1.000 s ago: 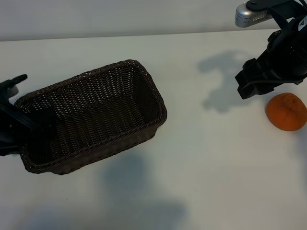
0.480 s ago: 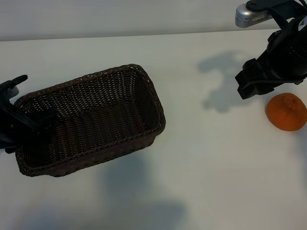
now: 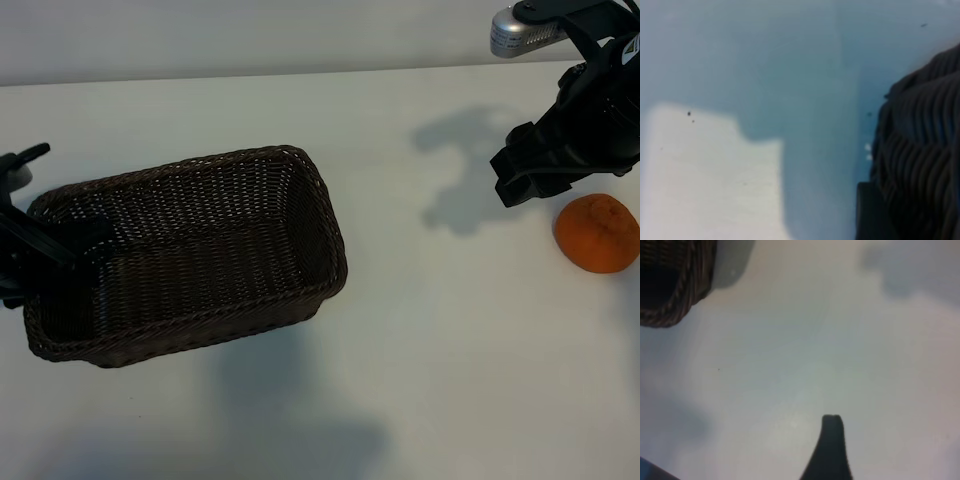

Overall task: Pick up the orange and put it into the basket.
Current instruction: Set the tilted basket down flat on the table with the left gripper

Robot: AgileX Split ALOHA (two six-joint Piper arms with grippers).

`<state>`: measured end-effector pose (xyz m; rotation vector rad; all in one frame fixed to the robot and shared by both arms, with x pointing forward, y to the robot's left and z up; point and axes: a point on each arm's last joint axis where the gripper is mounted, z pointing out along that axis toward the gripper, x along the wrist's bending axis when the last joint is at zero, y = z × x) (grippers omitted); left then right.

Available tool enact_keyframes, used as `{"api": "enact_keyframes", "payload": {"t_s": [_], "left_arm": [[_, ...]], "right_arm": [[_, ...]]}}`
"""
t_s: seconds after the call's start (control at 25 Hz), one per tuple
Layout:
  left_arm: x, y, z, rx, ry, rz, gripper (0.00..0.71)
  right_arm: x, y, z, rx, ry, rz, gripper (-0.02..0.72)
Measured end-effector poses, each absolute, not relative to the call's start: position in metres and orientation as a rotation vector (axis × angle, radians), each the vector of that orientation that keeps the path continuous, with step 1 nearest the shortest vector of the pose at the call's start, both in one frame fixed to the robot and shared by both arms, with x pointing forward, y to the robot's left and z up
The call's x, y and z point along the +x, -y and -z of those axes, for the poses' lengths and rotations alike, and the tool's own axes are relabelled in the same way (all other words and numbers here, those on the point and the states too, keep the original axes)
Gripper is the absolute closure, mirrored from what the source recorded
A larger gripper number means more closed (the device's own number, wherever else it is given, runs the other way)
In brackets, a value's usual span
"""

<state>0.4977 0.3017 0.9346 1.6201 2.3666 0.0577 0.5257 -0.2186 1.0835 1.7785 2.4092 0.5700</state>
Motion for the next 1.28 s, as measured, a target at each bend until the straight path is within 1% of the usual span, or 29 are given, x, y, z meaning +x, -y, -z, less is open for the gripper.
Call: {"api": "enact_keyframes", "payload": {"t_s": [0.36, 0.4, 0.68, 1.0, 1.28], "left_arm": [[0.496, -0.290, -0.953, 1.589, -2.211, 0.016, 0.323], [0.496, -0.288, -0.955, 1.585, -2.198, 0.032, 0.376], [0.502, -0.282, -0.965, 1.612, -2.101, 0.085, 0.378], [0.514, -0.280, -0.984, 1.625, -2.038, 0.073, 0.378], [0.517, -0.277, -0.988, 1.573, -2.031, 0.099, 0.378]], "right_arm": [[0.526, 0.219, -1.083, 1.779, -2.411, -0.568, 0.108], [0.526, 0.219, -1.083, 1.779, -2.411, -0.568, 0.108], [0.525, 0.219, -1.083, 1.779, -2.412, -0.567, 0.108], [0.525, 0.219, -1.083, 1.779, -2.412, -0.567, 0.108], [0.525, 0.219, -1.083, 1.781, -2.413, -0.566, 0.108]]}}
